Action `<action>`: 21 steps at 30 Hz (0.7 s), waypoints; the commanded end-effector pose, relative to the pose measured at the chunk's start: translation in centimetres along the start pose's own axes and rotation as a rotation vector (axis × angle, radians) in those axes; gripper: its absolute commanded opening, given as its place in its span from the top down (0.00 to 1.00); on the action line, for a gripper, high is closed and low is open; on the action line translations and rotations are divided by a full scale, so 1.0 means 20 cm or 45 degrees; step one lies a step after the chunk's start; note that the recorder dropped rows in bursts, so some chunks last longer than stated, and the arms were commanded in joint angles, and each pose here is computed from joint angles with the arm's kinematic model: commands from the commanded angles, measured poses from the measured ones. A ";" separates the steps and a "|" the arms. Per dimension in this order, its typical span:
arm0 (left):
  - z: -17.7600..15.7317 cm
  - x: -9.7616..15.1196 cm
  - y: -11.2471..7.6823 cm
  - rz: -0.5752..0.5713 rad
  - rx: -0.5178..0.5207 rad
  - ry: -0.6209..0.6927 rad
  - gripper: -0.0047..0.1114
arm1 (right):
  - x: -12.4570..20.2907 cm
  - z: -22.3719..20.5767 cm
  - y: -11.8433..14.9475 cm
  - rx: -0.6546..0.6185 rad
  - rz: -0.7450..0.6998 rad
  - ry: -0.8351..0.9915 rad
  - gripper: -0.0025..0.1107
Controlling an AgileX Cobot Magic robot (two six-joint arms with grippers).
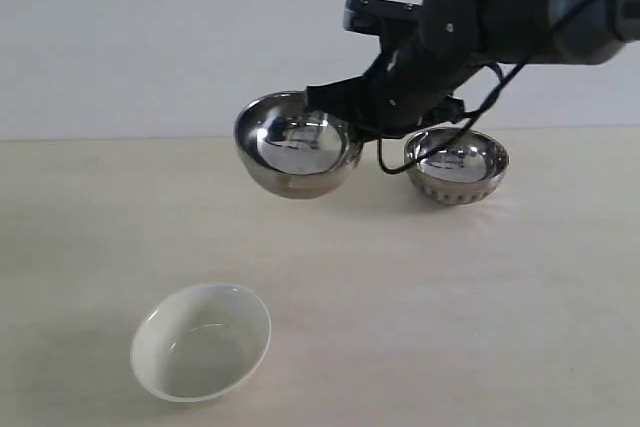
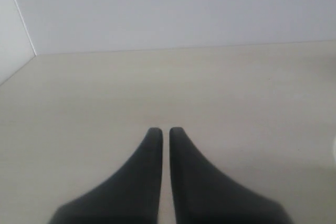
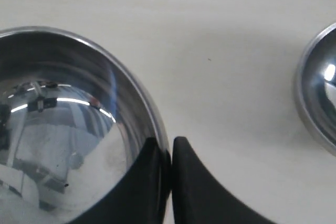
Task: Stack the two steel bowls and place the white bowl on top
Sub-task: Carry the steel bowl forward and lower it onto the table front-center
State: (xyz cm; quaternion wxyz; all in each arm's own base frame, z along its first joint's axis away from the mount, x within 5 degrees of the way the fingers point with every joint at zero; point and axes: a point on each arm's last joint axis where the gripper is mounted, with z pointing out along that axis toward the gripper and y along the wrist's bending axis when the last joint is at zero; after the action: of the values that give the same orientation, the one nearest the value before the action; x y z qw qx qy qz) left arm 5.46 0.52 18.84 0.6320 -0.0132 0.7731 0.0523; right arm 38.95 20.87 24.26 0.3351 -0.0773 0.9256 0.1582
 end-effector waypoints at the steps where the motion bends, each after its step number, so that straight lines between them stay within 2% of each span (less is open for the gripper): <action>1: 0.00 0.01 0.00 -0.018 0.000 0.001 0.92 | 0.07 -0.12 -0.13 0.046 0.000 -0.008 0.98; 12: 0.00 0.01 0.00 -0.018 0.000 0.001 0.92 | 0.38 -0.30 -0.21 0.083 -0.127 0.140 0.98; 21: 0.00 0.01 0.00 -0.018 0.000 0.001 0.92 | 0.62 -0.25 -0.28 0.101 -0.098 0.200 0.98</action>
State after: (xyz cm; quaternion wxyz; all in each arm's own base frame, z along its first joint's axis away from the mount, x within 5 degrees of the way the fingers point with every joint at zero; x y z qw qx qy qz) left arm 5.46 0.52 18.84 0.6320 -0.0132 0.7731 0.0523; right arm 28.24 13.56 18.72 0.2484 -0.1179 0.9569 0.0931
